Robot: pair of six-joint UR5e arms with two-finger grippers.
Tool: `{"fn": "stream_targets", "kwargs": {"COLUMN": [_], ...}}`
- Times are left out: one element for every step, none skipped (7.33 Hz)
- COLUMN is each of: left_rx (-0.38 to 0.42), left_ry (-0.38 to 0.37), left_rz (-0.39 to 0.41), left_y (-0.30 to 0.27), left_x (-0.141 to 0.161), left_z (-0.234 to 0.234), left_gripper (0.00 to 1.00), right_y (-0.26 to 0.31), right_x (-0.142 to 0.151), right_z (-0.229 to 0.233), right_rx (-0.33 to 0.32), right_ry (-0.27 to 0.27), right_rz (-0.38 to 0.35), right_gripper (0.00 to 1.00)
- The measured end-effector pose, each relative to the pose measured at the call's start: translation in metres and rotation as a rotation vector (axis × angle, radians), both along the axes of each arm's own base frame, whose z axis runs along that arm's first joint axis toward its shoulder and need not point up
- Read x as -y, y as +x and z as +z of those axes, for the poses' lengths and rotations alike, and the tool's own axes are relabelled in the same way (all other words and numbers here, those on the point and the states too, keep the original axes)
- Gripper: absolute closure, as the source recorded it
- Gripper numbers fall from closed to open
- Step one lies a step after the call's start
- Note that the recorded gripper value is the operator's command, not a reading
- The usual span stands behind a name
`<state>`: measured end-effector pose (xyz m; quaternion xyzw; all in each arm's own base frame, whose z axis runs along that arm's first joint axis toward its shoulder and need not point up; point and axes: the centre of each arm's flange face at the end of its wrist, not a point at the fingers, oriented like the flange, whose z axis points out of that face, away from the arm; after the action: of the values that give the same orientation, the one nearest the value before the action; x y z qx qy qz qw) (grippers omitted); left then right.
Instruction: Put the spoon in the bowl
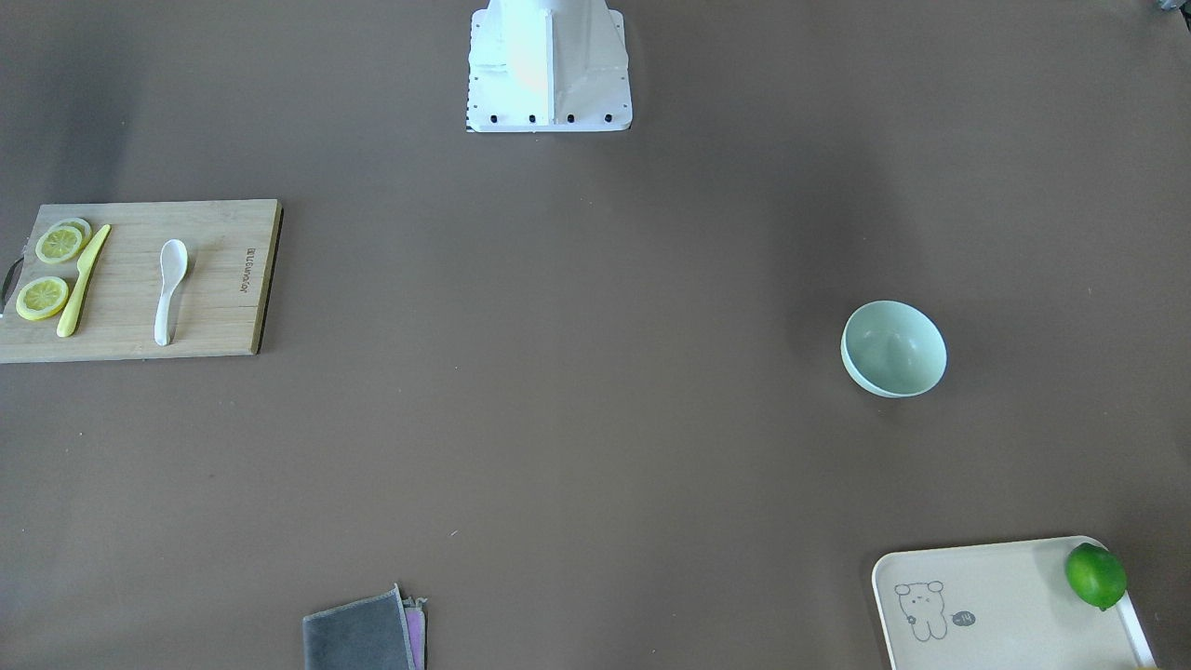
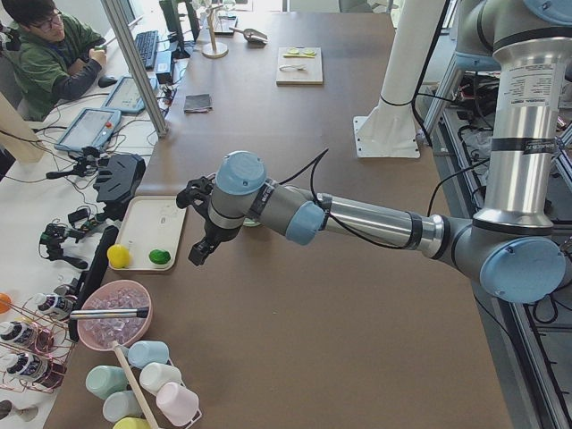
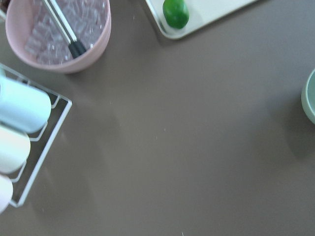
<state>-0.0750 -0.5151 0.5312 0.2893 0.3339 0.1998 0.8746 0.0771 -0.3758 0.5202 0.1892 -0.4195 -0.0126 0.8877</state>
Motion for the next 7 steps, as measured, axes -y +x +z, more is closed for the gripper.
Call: {"fn": "stream_targets", "kwargs": {"left_rx": [-0.002,-0.02,-0.058,-0.12,-0.199,-0.266,-0.301], "left_ry": [0.007,-0.014,-0.062,-0.123,-0.195,-0.262,-0.304], "left_rz": [0.022,0.042,0.052,0.047,0.022,-0.014,-0.045], "left_y": [0.015,0.04,0.08,0.131,0.183,0.227,0.262], "left_x": [0.004,0.009,0.013,0.014,0.007,-0.001,-0.005], "left_z": [0.015,0.029,0.033,0.026,0.014,0.004,-0.005], "left_gripper": [0.02,0.02,0.02,0.02,0.02,0.02,0.03], "right_y": [-0.004,-0.017,-0.033,-0.054,-0.08,-0.108,-0.127], "right_x": [0.004,0.012,0.022,0.034,0.045,0.051,0.054], "right_z": [0.002,0.006,0.005,0.0,-0.008,-0.012,-0.015], "right_rx": [0.002,0.001,0.008,0.029,0.034,0.017,0.007], "right_ry": [-0.003,-0.013,-0.039,-0.103,-0.172,-0.208,-0.217], "right_rz": [-0.011,-0.038,-0.053,-0.036,-0.005,0.021,0.036], "right_gripper": [0.0,0.0,0.0,0.01,0.0,0.0,0.0]}}
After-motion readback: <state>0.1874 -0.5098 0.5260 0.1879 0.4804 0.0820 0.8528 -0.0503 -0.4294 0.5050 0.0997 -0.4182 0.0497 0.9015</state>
